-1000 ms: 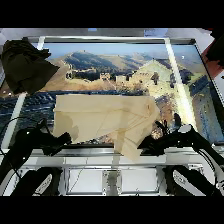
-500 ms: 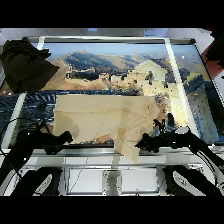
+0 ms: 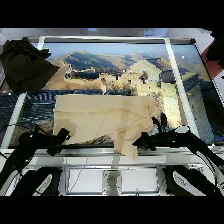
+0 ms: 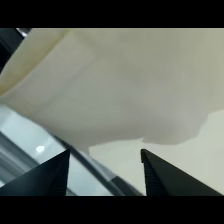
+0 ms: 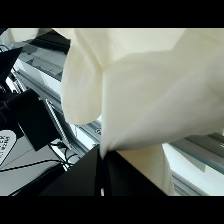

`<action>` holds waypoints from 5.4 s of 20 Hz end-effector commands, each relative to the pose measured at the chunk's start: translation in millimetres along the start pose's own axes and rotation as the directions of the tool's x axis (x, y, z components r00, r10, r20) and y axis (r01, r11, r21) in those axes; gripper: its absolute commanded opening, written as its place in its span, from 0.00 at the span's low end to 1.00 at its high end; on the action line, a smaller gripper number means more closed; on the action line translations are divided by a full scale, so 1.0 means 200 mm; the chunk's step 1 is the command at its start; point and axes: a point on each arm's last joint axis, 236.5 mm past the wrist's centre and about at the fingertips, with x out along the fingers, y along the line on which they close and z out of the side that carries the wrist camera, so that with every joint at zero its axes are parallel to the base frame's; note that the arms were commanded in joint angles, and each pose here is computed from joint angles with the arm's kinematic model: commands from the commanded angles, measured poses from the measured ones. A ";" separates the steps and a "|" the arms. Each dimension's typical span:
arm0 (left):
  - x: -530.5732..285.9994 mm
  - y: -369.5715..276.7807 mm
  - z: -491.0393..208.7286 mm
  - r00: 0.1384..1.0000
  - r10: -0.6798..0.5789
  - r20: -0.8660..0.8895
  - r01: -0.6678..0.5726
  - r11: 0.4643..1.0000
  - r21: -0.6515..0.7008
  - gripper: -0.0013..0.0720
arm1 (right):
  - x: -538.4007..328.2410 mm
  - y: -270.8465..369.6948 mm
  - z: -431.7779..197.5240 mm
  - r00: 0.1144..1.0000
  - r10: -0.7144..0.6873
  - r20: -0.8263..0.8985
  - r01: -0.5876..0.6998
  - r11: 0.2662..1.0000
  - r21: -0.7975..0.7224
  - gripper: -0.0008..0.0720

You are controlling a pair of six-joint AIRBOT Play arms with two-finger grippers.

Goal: Fold the shirts.

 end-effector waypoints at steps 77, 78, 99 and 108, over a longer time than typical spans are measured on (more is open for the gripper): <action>0.02 -1.17 1.18 0.809 -0.103 0.579 -0.371 0.676 0.637 0.49 | -0.47 0.00 1.42 0.781 -0.365 0.507 0.487 0.864 -0.130 0.08; -0.03 -1.18 1.20 0.796 -0.096 0.597 -0.387 0.677 0.626 0.86 | -0.48 0.02 1.42 0.781 -0.359 0.512 0.487 0.862 -0.138 0.16; -0.01 -1.77 -0.17 0.969 -0.160 -0.187 0.209 0.140 0.968 0.50 | -0.84 -0.24 1.15 0.910 -0.146 0.388 0.117 0.988 0.097 0.97; 0.33 -1.55 -0.29 0.956 0.120 -0.269 0.246 0.175 0.953 0.50 | -0.56 -0.26 1.21 0.947 -0.058 0.316 0.032 0.996 0.085 0.96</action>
